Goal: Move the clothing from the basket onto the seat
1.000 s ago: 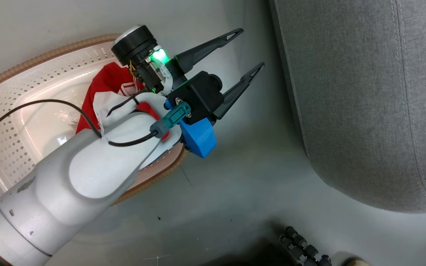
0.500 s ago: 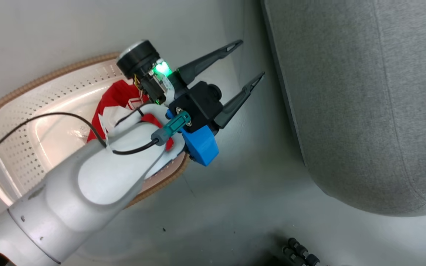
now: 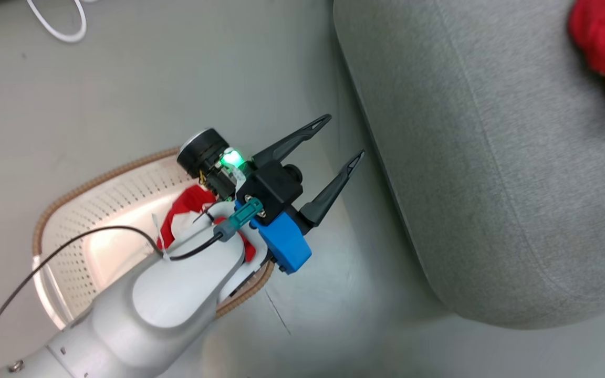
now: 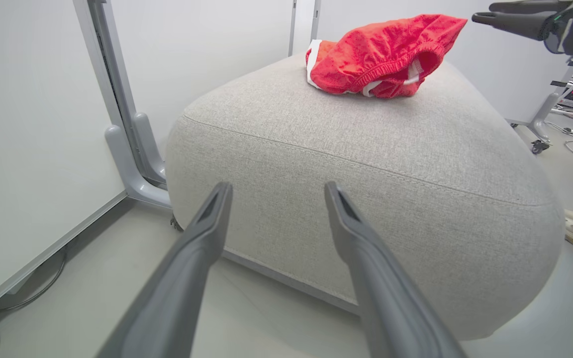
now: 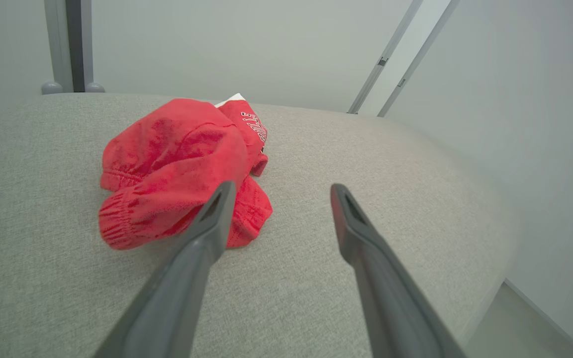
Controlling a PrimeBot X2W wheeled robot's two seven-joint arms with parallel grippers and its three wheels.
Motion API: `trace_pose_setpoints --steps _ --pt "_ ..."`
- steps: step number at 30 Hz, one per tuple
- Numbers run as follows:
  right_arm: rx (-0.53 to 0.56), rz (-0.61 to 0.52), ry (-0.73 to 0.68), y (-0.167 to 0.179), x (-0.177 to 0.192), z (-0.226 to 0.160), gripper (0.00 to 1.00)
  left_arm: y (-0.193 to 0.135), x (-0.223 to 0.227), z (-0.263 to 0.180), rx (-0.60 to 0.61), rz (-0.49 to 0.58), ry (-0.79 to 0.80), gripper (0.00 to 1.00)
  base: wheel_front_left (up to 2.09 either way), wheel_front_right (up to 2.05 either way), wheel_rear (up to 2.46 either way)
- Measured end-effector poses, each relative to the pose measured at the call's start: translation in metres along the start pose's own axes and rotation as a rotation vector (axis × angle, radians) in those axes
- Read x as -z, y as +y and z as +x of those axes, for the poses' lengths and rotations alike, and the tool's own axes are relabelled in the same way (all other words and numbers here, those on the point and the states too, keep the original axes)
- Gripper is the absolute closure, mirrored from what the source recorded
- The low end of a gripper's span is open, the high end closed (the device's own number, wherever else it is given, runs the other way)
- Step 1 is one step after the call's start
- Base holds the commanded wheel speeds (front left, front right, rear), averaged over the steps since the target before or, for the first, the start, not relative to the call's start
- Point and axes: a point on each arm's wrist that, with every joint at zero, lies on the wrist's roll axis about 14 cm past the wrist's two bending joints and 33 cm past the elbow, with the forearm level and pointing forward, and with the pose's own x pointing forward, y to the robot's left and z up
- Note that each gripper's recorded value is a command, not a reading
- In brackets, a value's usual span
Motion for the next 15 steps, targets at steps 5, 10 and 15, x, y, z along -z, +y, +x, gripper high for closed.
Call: trace_pose_setpoints --steps 5,10,15 --pt "-0.030 0.003 -0.062 -0.002 -0.020 -0.019 0.00 -0.008 -0.033 -0.009 -0.042 0.014 -0.040 0.00 0.00 0.00 0.00" --pt "-0.080 0.024 -0.170 0.009 -0.051 -0.032 0.00 -0.006 -0.059 -0.026 -0.121 0.024 -0.074 0.00 0.00 0.00 0.00" --pt "-0.165 0.076 -0.263 0.040 -0.079 -0.042 0.00 0.007 -0.079 -0.052 -0.248 0.025 -0.105 0.00 0.00 0.00 0.00"
